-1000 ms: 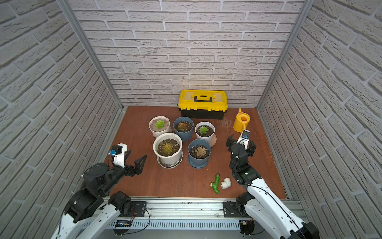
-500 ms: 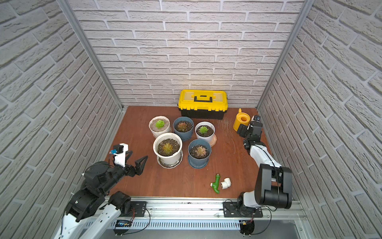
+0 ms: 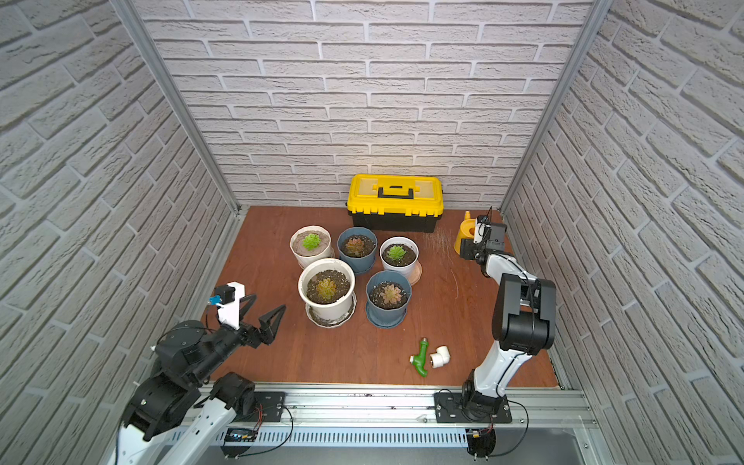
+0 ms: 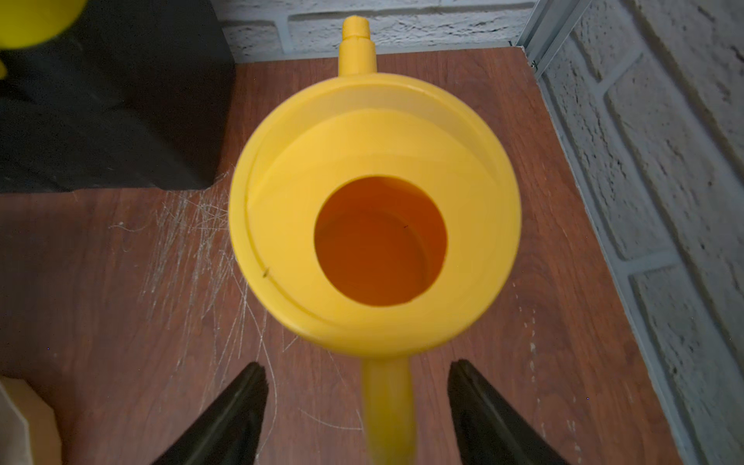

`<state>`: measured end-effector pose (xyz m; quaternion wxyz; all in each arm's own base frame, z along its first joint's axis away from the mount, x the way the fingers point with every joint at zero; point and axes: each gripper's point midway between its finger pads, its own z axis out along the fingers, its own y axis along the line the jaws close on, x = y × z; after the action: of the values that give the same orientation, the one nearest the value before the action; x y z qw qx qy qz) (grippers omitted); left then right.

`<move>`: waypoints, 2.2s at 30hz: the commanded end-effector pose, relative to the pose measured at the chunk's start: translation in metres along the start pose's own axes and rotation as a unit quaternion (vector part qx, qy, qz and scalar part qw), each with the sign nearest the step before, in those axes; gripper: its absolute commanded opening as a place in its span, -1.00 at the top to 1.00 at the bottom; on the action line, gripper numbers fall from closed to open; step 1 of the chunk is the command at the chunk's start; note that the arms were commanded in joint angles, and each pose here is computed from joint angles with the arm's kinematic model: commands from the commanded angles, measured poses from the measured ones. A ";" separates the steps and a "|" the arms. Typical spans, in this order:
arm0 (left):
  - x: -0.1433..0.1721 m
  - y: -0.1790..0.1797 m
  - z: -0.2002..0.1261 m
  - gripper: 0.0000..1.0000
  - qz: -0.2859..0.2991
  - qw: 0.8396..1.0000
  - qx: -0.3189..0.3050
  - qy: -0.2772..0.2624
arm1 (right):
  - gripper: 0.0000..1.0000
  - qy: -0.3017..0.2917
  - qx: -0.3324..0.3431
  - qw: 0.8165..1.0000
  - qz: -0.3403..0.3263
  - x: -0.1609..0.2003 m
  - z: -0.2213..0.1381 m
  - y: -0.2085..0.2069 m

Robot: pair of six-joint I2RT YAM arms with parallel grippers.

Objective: Water the succulent around the soil edge
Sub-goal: Pick up the watering can from the center of the board.

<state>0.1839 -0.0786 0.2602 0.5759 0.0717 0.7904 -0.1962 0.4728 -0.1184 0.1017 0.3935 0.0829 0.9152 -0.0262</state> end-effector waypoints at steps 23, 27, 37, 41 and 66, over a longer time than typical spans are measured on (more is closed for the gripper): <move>-0.005 0.004 0.012 -0.96 -0.016 1.000 -0.004 0.005 | 0.95 -0.176 0.098 0.969 0.144 -0.039 -0.106 -0.026; -0.004 0.007 0.014 -0.97 -0.022 1.000 -0.009 0.014 | 0.95 -0.160 0.083 0.973 0.142 -0.024 -0.139 -0.002; -0.004 0.003 0.018 -0.96 -0.048 0.998 0.003 0.036 | 0.95 -0.132 -0.018 0.989 0.070 0.029 -0.240 0.066; -0.004 0.007 0.025 -0.96 -0.055 0.997 -0.005 0.048 | 0.95 -0.125 -0.083 0.986 0.067 0.041 -0.268 0.087; -0.095 -0.063 0.095 -0.96 0.028 1.000 -0.009 -0.010 | 0.95 -0.078 -0.330 0.928 -0.155 0.033 -0.324 0.249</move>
<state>0.2675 -0.1705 0.2942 0.5219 0.1108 0.8259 -0.1820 0.2520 0.1561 0.2732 0.4060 -0.1579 0.8723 0.2220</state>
